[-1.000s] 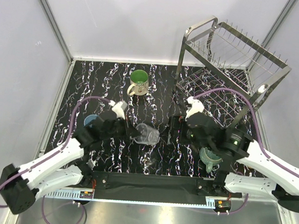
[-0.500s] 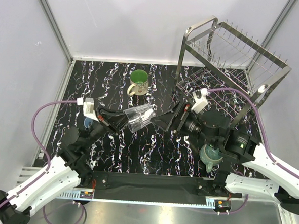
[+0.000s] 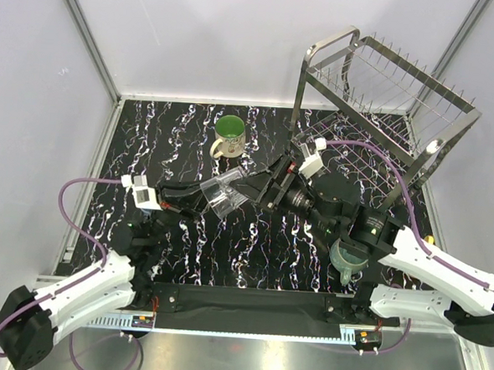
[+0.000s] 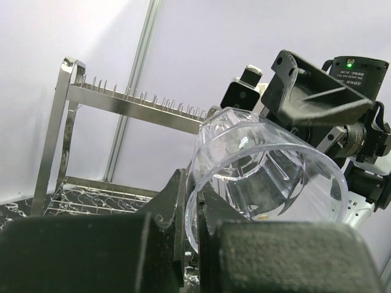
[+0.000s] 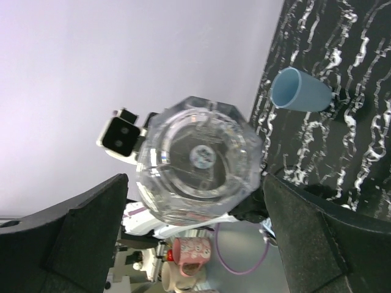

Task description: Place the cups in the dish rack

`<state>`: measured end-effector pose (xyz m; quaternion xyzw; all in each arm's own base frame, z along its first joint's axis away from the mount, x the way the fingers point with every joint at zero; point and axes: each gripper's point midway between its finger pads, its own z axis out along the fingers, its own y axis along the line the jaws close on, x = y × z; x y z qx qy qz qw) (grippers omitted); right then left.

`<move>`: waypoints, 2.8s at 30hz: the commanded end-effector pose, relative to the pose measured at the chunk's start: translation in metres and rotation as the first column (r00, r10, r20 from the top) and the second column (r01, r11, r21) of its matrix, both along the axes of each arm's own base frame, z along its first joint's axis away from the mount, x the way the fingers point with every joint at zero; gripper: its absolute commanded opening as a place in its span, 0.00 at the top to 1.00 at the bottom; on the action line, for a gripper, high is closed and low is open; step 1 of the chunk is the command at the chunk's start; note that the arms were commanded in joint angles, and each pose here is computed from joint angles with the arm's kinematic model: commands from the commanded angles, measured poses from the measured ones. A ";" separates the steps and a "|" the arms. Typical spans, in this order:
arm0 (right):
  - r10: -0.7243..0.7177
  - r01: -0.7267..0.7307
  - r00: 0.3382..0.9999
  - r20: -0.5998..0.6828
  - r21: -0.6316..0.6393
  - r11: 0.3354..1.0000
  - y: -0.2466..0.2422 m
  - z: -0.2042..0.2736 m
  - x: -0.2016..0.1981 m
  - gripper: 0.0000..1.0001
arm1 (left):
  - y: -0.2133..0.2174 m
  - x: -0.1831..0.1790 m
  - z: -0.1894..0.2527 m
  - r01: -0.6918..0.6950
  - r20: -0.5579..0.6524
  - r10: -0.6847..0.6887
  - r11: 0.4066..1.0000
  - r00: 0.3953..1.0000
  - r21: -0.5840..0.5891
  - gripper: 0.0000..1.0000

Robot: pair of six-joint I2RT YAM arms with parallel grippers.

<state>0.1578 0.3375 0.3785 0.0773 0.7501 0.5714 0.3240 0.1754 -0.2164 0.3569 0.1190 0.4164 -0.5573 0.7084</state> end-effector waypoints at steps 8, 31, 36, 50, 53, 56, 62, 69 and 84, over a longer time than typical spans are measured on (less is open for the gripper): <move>-0.062 0.058 0.998 0.031 0.138 0.989 -0.002 0.035 0.009 0.01 | 0.031 -0.031 0.062 0.008 0.246 0.048 0.975 0.968 -0.224 1.00; -0.087 0.090 0.990 0.110 -0.019 0.996 0.013 0.002 0.027 0.90 | 0.044 -0.013 0.031 -0.020 0.017 0.026 0.953 1.000 -0.304 0.01; -0.152 0.213 0.957 0.247 -0.243 0.946 -0.001 -0.013 0.053 1.00 | 0.060 0.007 -0.007 -0.181 -0.199 0.137 0.958 0.970 -0.224 0.01; -0.297 0.645 0.764 0.573 -0.694 0.321 -0.045 -0.144 0.184 1.00 | 0.104 0.053 -0.100 -0.475 -0.708 0.498 0.842 0.501 0.255 0.01; -0.361 0.722 0.689 0.629 -0.638 0.266 -0.054 -0.155 0.208 1.00 | 0.095 0.056 -0.110 -0.447 -0.709 0.485 0.855 0.511 0.262 0.01; -0.410 0.786 0.603 0.685 -0.599 0.153 -0.073 -0.162 0.228 1.00 | 0.090 0.054 -0.110 -0.428 -0.707 0.453 0.874 0.543 0.230 0.01; -0.578 0.839 0.433 0.691 -0.543 -0.022 -0.133 -0.181 0.257 1.00 | 0.097 0.049 -0.115 -0.443 -0.696 0.460 0.868 0.551 0.223 0.01; -0.590 0.873 0.315 0.743 -0.471 -0.127 -0.176 -0.179 0.275 1.00 | 0.099 0.044 -0.119 -0.432 -0.689 0.454 0.874 0.566 0.221 0.01; -0.581 0.863 0.251 0.774 -0.451 -0.228 -0.229 -0.182 0.330 1.00 | 0.092 0.037 -0.131 -0.377 -0.689 0.447 0.888 0.570 0.264 0.01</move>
